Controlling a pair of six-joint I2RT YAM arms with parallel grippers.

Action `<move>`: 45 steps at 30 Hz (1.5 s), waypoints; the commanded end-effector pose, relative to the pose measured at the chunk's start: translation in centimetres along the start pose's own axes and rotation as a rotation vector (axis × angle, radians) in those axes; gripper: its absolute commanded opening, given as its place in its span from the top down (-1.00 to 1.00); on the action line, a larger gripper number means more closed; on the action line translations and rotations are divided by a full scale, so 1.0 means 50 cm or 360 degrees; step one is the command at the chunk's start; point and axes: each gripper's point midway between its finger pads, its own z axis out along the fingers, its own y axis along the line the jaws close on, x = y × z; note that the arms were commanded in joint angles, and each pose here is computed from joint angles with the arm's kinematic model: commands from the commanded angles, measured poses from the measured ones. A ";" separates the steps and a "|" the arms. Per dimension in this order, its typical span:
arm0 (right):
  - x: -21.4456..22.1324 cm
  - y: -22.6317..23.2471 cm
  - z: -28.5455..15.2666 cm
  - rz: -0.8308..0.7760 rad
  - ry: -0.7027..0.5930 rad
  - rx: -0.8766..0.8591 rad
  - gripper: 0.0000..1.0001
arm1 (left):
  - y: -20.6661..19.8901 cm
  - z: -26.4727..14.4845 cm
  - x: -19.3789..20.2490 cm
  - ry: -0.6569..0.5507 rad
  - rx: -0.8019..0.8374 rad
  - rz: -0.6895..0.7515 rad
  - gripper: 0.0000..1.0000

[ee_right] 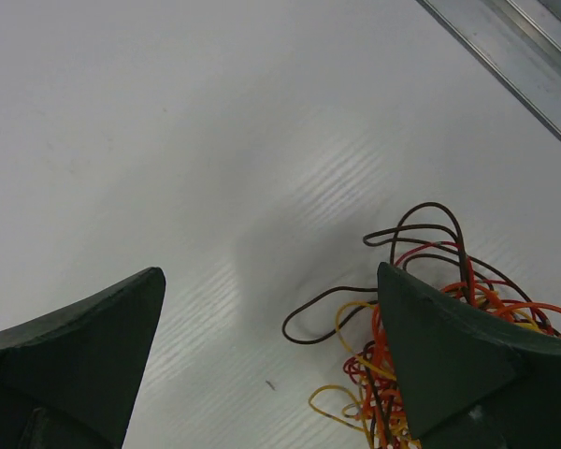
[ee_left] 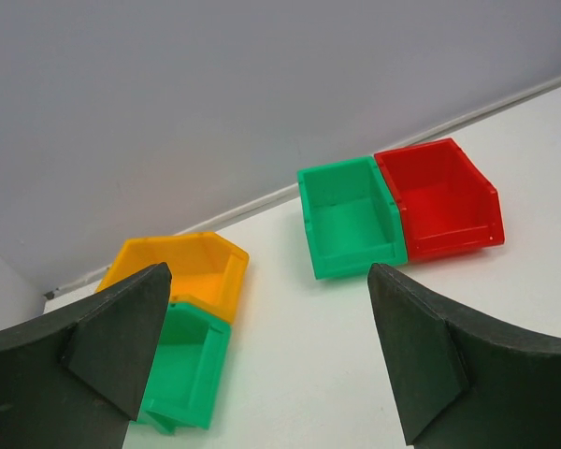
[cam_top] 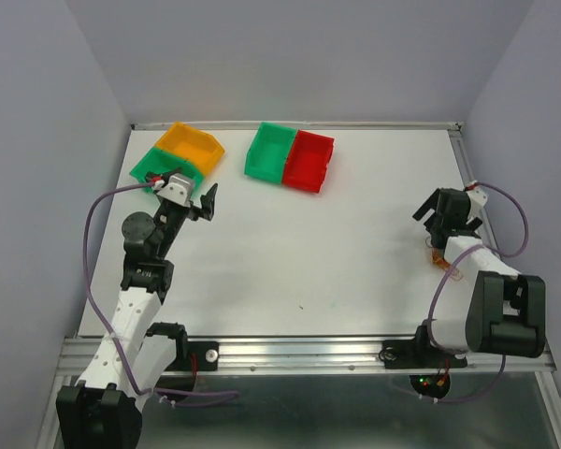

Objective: Untangle the cables

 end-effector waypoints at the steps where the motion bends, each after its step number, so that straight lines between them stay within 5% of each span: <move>1: -0.005 -0.049 0.018 0.0001 0.0097 0.0278 -1.00 | 0.002 0.004 -0.039 -0.0088 0.0019 0.0051 -0.98; 8: 0.003 -0.094 0.003 0.0007 0.0063 0.0432 -1.00 | -0.003 -0.001 -0.045 -0.0105 0.0036 0.0064 -0.98; 13: 0.051 -0.081 0.038 -0.0067 0.0229 0.0405 -0.88 | -0.006 -0.003 -0.049 -0.0110 0.0052 0.0068 -0.98; 20: 0.030 -0.054 0.017 -0.0081 0.0209 0.0272 0.32 | -0.011 -0.003 -0.047 -0.0107 0.0072 0.0076 -0.98; 21: 0.028 -0.044 0.014 -0.0086 0.0218 0.0223 0.61 | -0.011 -0.002 -0.046 -0.0105 0.0075 0.0072 -0.98; 24: 0.041 0.011 -0.007 -0.0113 0.0302 -0.0035 0.93 | -0.011 0.004 -0.041 -0.0087 0.0081 0.0069 -0.98; 26: 0.061 0.070 -0.033 -0.0179 0.0377 -0.0320 0.95 | -0.009 0.006 -0.038 -0.0077 0.0075 0.0070 -0.98; 32: 0.132 0.296 -0.230 -0.0513 0.0579 -0.1361 0.80 | -0.008 0.010 -0.035 -0.0068 0.0079 0.0072 -0.98; 35: 0.133 0.354 -0.306 -0.0603 0.0578 -0.1637 -0.27 | -0.006 0.013 -0.029 -0.0055 0.0072 0.0070 -0.98; 37: 0.092 0.357 -0.311 -0.0571 0.0431 -0.1589 -1.00 | -0.004 0.013 -0.026 -0.0047 0.0066 0.0075 -0.98; 45: -0.026 0.251 -0.251 -0.0236 0.0021 -0.0912 -1.00 | 0.004 0.009 -0.031 -0.0055 0.0020 0.0065 -0.98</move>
